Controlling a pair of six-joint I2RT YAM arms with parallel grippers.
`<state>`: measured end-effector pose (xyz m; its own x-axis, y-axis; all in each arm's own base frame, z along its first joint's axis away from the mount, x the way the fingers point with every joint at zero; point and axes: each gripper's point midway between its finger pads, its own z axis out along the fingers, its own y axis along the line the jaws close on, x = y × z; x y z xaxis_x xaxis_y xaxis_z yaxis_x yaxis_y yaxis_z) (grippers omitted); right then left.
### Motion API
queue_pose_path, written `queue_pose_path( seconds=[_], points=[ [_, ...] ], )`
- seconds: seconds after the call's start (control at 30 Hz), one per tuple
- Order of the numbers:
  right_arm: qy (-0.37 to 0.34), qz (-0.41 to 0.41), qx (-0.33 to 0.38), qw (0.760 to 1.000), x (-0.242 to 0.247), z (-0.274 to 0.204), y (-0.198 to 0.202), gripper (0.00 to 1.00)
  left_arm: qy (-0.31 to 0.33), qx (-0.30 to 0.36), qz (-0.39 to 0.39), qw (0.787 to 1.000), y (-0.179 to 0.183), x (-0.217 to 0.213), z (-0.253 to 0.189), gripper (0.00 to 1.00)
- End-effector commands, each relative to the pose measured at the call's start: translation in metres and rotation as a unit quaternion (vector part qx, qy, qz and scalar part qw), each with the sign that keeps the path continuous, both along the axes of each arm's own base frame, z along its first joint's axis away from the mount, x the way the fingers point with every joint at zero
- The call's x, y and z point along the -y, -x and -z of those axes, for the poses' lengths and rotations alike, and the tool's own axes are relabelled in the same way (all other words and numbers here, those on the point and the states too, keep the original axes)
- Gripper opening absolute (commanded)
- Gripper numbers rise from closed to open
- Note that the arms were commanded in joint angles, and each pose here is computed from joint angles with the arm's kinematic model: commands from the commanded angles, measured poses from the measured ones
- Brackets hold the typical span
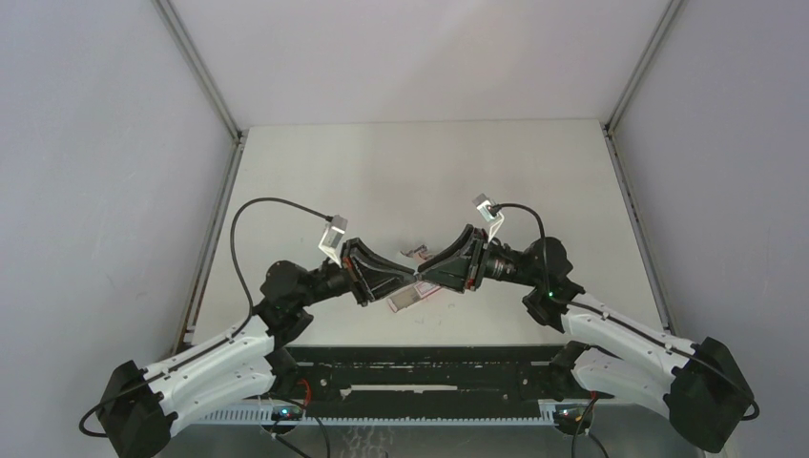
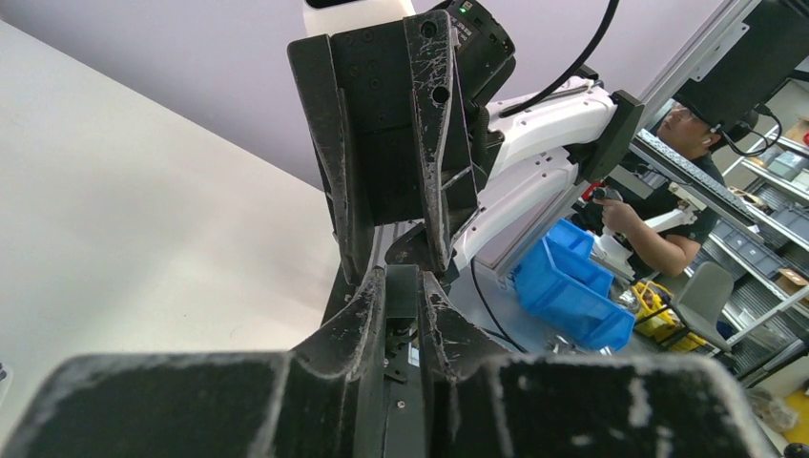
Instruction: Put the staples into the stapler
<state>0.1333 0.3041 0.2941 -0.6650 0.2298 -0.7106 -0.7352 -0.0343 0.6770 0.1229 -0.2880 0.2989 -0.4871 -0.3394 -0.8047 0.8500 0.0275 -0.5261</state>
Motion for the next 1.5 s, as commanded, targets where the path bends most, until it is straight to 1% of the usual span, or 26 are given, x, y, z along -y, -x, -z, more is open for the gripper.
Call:
queue_pose_path(
  seconds=[0.0, 0.23, 0.53, 0.67, 0.77, 0.87, 1.03, 1.23, 1.33, 1.47],
  points=[
    [-0.034, -0.006, 0.043, 0.998, -0.002, -0.031, 0.004, 0.34, 0.014, 0.008, 0.010, 1.000, 0.005, -0.003, -0.004, 0.17],
    [-0.033, -0.009, 0.043, 0.999, -0.004, -0.030, 0.006, 0.28, 0.016, 0.008, 0.008, 1.000, 0.005, -0.003, -0.005, 0.17],
    [-0.033, -0.008, 0.045, 0.998, -0.004, -0.030, 0.006, 0.15, 0.014, 0.006, 0.010, 1.000, 0.005, -0.003, -0.004, 0.17],
    [-0.028, 0.002, 0.046, 0.999, -0.003, -0.028, 0.003, 0.08, 0.014, -0.006, -0.004, 1.000, 0.000, -0.003, 0.000, 0.23],
    [-0.022, 0.014, 0.049, 0.998, -0.002, -0.026, 0.000, 0.07, 0.010, -0.016, -0.017, 1.000, -0.006, -0.003, 0.004, 0.25],
    [-0.020, 0.022, 0.050, 0.998, 0.000, -0.026, -0.003, 0.08, 0.007, -0.018, -0.014, 1.000, -0.006, -0.001, 0.005, 0.24],
    [-0.023, 0.027, 0.047, 0.998, 0.000, -0.027, -0.007, 0.18, 0.011, -0.006, -0.001, 1.000, -0.001, -0.001, 0.001, 0.18],
    [-0.032, 0.019, 0.044, 0.998, -0.003, -0.029, -0.007, 0.26, 0.011, -0.006, 0.009, 1.000, 0.002, 0.000, 0.001, 0.15],
    [-0.033, 0.016, 0.043, 0.998, -0.004, -0.028, -0.006, 0.27, 0.013, -0.007, 0.011, 1.000, 0.002, 0.001, 0.001, 0.15],
    [-0.034, 0.015, 0.044, 0.998, -0.004, -0.029, -0.006, 0.23, 0.014, -0.007, 0.009, 1.000, 0.002, 0.000, 0.000, 0.15]
  ],
)
